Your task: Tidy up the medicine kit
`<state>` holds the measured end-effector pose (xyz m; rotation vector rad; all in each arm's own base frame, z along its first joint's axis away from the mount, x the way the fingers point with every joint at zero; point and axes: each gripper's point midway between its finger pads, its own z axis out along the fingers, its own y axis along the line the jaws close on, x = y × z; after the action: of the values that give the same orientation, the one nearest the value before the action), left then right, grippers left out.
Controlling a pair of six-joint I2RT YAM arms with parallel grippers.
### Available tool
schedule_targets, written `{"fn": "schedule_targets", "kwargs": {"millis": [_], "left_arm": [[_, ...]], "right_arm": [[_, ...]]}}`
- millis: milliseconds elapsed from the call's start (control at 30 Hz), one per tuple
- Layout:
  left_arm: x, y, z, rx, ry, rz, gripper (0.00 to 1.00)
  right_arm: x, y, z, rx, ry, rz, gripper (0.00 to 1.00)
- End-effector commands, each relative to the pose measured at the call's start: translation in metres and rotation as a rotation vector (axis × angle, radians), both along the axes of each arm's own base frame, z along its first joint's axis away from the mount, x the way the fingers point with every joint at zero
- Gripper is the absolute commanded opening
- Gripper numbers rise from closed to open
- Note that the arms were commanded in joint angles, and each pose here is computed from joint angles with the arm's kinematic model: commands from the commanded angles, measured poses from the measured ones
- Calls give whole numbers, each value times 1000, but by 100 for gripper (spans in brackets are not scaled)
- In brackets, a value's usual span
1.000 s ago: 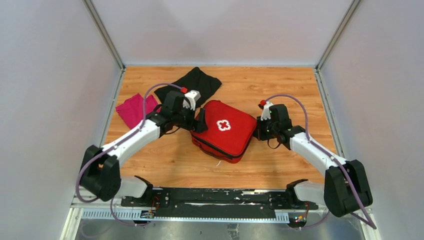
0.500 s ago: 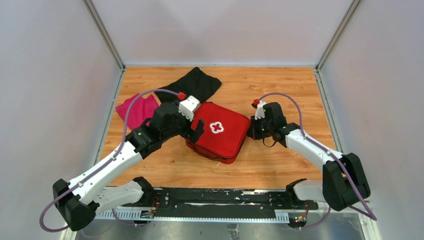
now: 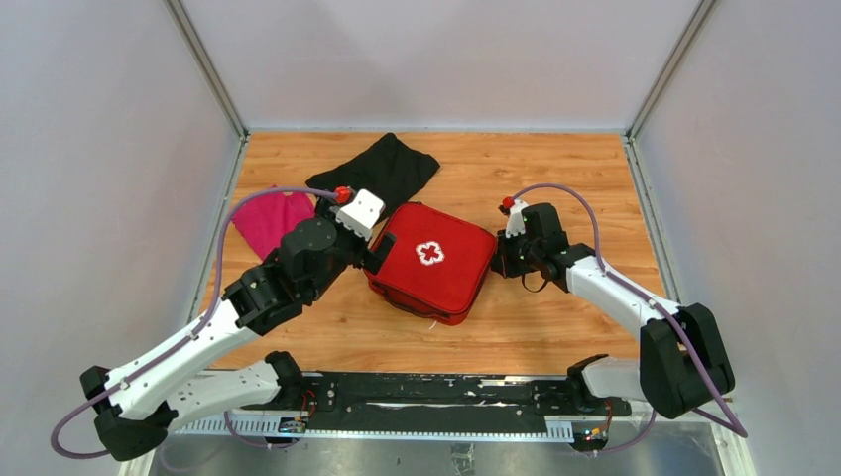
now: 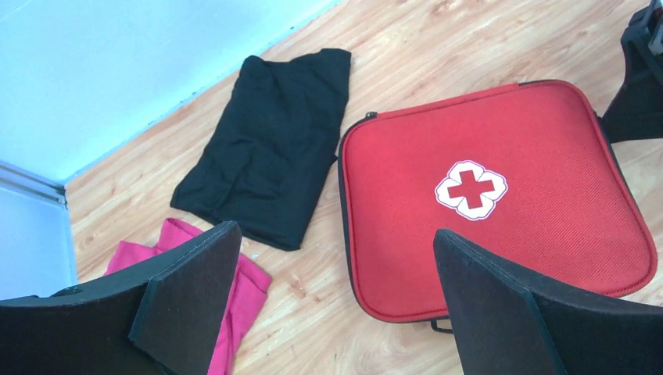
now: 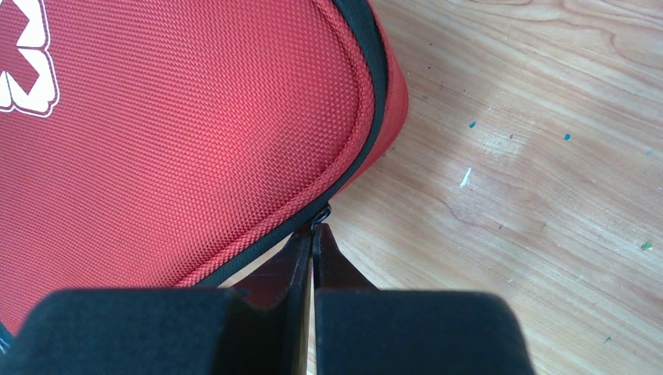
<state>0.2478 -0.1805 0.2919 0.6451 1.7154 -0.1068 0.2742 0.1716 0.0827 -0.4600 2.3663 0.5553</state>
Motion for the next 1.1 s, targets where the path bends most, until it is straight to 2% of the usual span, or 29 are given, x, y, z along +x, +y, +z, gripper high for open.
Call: {"fn": "schedule_targets", "kwargs": {"millis": [0, 233, 333, 433, 533, 600, 1067], "left_arm": [[-3, -3, 3, -47, -18, -18, 100], [-37, -75, -36, -193, 223, -258, 100], [-68, -115, -70, -62, 210, -367, 100], [-83, -136, -104, 101, 189, -414, 100], [-86, -144, -134, 262, 167, -413, 100], [-86, -146, -146, 305, 169, -402, 99], [-75, -148, -178, 280, 194, -278, 82]], "right_arm": [[-7, -1, -5, -28, 19, 20, 0], [-7, 2, -8, -15, 36, 20, 0], [-6, 4, -9, -7, 46, 20, 0], [-6, 5, -11, -4, 54, 19, 0], [-7, 7, -11, 1, 62, 24, 0], [-7, 7, -11, 2, 62, 25, 0], [-12, -6, -8, -50, 66, -9, 0]]}}
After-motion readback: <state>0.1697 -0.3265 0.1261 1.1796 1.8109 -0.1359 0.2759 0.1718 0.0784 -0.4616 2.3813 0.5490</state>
